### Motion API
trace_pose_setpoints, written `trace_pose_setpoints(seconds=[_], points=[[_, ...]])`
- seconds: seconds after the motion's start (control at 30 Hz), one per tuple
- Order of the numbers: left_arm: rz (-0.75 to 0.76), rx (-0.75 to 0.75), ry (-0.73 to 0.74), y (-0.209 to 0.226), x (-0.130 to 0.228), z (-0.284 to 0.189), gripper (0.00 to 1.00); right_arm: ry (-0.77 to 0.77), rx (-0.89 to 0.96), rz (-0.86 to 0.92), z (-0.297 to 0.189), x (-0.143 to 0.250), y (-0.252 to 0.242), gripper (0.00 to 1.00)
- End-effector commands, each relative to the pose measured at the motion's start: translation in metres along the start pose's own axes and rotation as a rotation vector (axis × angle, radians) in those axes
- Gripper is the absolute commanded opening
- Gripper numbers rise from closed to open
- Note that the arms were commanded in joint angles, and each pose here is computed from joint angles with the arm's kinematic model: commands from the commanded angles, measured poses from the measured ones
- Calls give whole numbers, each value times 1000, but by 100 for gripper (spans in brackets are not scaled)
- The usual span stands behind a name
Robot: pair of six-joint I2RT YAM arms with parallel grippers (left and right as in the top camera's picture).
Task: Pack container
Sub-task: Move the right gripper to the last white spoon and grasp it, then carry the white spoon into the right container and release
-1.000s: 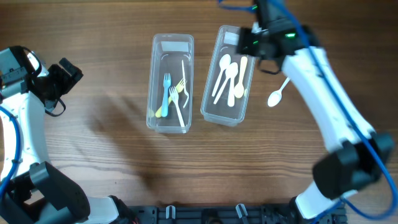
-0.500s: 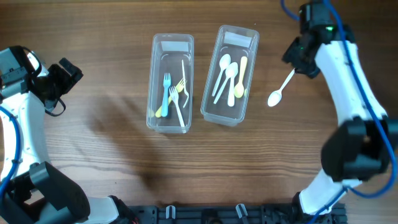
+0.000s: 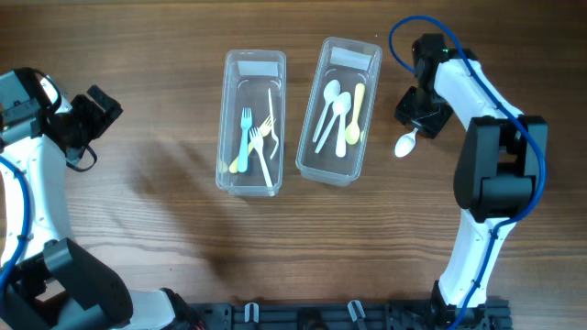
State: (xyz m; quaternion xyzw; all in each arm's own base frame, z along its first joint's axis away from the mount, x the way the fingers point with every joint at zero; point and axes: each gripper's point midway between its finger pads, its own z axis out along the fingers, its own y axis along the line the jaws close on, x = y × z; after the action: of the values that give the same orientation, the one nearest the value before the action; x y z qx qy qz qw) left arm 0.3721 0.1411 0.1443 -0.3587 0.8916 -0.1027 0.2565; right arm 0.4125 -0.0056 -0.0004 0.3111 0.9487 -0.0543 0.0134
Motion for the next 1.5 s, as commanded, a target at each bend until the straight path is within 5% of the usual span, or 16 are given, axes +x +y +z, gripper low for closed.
trace_pose_setpoints(seconds=[0.0,0.1,0.37,0.57,0.73,1.1,1.23,1.47], points=[[-5,9,-24,-3,-6,-7,100,32,15,10,12,7,0,43],[-5,9,-24,-3,-6,-7,100,53,3,9,12,11,1,4],[-5,9,-24,-3,-6,-7,100,77,41,-8,-3,14,-17,4],[-5,9,-23,-3,-6,-7,100,-222,-217,-127,-123,-29,7,4],[-5,9,-23,-3,-6,-7,100,-387,-501,-289,-205,-16,59,4],[-5,9,-23,-3,-6,-7,100,-291,-508,-514,-169,64,147,5],[-5,9,-23,-3,-6,-7,100,-300,-505,-527,-168,62,148,52],[-5,9,-24,-3,-6,-7,100,-401,-515,-545,-199,32,120,63]])
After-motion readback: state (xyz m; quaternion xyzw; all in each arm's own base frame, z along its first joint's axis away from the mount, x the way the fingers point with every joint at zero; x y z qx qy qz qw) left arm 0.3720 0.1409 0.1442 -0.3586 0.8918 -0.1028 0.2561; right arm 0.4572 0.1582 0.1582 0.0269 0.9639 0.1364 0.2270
